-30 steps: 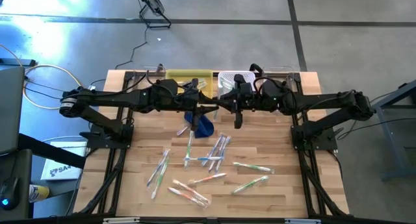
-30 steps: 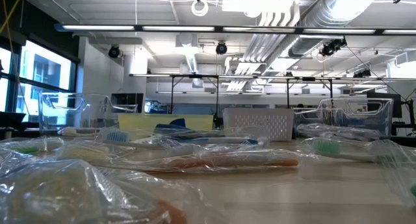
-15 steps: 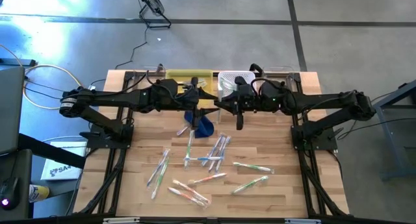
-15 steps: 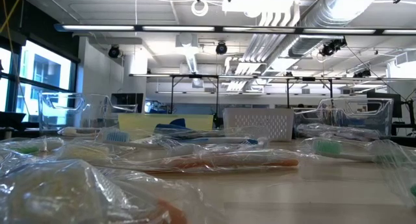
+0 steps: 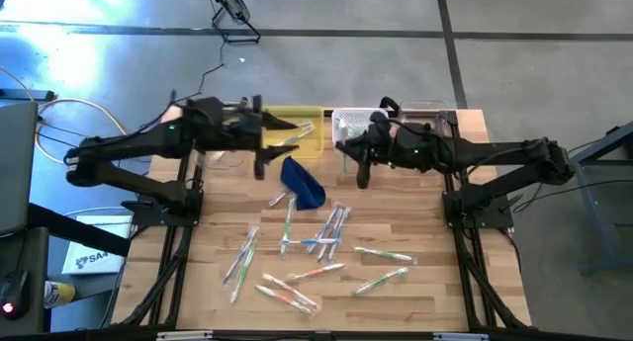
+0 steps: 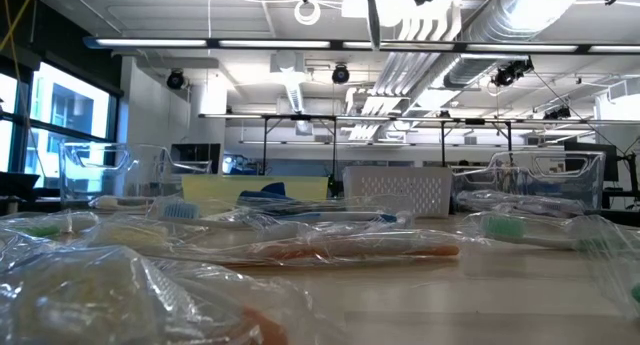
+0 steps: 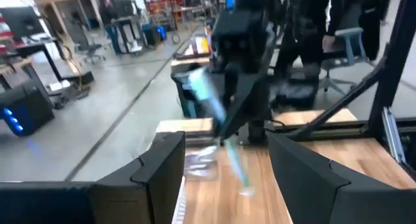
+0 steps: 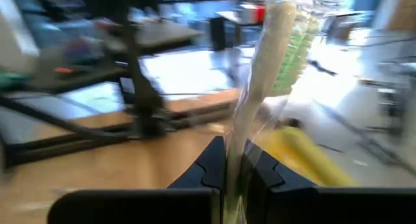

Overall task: Pick & Place Toothbrushes
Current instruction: Put the green toothbrush into the white bin

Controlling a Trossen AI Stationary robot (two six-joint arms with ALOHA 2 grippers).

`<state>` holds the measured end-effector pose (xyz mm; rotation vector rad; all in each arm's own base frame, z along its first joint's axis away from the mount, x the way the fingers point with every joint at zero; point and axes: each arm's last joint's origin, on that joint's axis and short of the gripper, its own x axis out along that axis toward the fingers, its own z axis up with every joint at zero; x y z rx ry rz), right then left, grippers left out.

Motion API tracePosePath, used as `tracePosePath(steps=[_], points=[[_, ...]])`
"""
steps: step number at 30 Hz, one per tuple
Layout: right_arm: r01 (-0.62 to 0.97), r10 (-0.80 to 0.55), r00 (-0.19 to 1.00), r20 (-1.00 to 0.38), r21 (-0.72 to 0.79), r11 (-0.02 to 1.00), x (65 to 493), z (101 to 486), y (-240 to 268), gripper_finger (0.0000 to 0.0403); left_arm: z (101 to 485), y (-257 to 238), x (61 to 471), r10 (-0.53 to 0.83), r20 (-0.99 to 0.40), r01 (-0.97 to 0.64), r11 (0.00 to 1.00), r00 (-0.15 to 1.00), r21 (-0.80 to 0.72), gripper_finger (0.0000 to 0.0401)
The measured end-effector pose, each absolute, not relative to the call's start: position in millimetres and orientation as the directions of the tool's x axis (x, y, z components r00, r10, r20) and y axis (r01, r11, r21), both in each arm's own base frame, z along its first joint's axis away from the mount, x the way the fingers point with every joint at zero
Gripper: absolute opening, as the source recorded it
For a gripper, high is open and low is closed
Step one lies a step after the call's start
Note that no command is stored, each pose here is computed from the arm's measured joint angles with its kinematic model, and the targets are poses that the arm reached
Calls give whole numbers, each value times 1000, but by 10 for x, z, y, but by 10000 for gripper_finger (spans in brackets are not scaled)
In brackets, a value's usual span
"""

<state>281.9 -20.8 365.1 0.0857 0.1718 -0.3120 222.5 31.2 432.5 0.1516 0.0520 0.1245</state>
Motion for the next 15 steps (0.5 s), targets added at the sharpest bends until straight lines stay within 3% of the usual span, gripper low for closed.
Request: tracePosePath(steps=[7,15], points=[[431,-428,860,-277,-53,901,2963,3423,-409,15,4408,281,2066,121,-6,-117,972,993,203,216],[494,-518,754,-404,-171,852,3089,3206,-825,15,4350,282,2068,122,-65,-106,974,990,202,216]])
